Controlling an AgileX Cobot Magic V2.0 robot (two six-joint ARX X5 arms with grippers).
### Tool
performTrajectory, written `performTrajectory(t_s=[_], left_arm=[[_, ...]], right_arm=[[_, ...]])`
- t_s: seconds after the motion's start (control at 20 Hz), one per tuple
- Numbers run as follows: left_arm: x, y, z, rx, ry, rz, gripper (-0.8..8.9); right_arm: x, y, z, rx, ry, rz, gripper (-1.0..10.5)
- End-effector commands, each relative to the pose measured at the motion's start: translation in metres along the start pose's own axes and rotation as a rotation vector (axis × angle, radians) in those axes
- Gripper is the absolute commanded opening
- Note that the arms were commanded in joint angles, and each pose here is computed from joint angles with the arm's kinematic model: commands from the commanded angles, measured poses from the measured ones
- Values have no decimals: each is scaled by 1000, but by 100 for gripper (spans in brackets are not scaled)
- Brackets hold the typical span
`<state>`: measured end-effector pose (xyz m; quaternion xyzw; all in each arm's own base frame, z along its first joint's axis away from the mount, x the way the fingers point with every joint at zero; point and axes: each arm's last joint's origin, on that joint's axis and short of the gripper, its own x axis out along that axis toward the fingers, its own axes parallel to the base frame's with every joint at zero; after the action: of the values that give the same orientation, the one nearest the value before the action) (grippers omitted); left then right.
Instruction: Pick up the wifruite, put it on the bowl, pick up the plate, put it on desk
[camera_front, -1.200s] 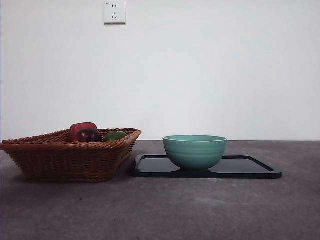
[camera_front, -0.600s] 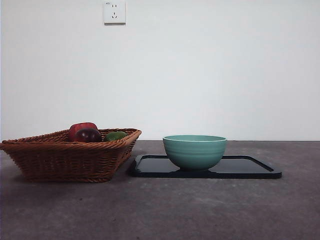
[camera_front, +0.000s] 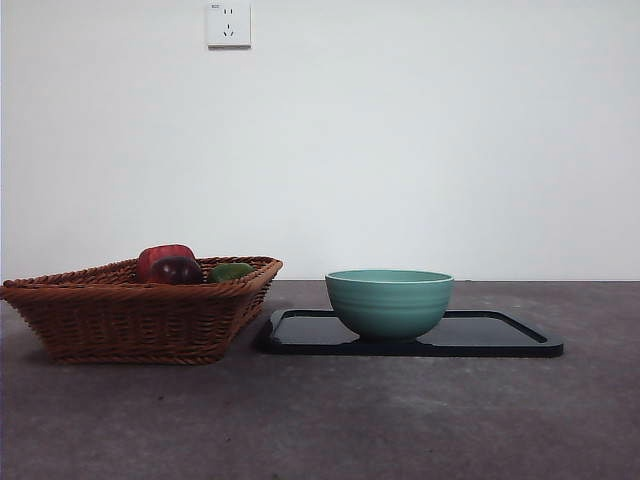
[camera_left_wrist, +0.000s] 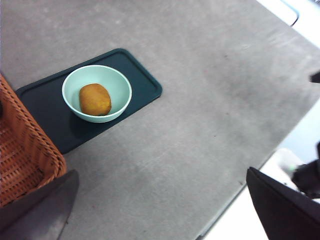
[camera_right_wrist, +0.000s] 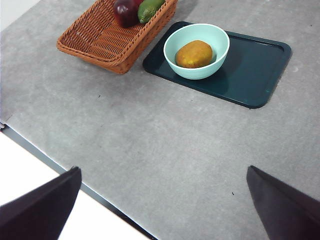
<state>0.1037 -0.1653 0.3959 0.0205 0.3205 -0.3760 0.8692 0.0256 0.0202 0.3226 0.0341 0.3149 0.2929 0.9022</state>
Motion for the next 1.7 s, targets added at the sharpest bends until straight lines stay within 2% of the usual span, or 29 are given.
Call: performTrajectory(t_s=[0.05, 0.45, 0.65, 0.85, 1.0, 1.3, 1.5, 1.7], left_arm=[[19, -6, 20, 1, 43, 25, 563], [114, 4, 62, 35, 271, 151, 563], [163, 18, 82, 32, 384, 160, 563], [212, 29, 96, 63, 437, 180, 562], [252, 42, 93, 76, 470, 192, 562], [319, 76, 65, 74, 544, 222, 562], [338, 86, 56, 62, 553, 231, 562], [340, 83, 55, 60, 544, 205, 561]], right_arm=[[-2, 1, 1, 5, -15, 10, 652], [-2, 1, 2, 4, -20, 11, 652], [-2, 1, 4, 1, -40, 15, 652], [-2, 1, 4, 1, -40, 15, 652], [-2, 1, 4, 1, -41, 15, 652], [-2, 1, 4, 1, -41, 15, 652], [-2, 1, 4, 1, -41, 15, 652], [-2, 1, 4, 1, -42, 15, 652]])
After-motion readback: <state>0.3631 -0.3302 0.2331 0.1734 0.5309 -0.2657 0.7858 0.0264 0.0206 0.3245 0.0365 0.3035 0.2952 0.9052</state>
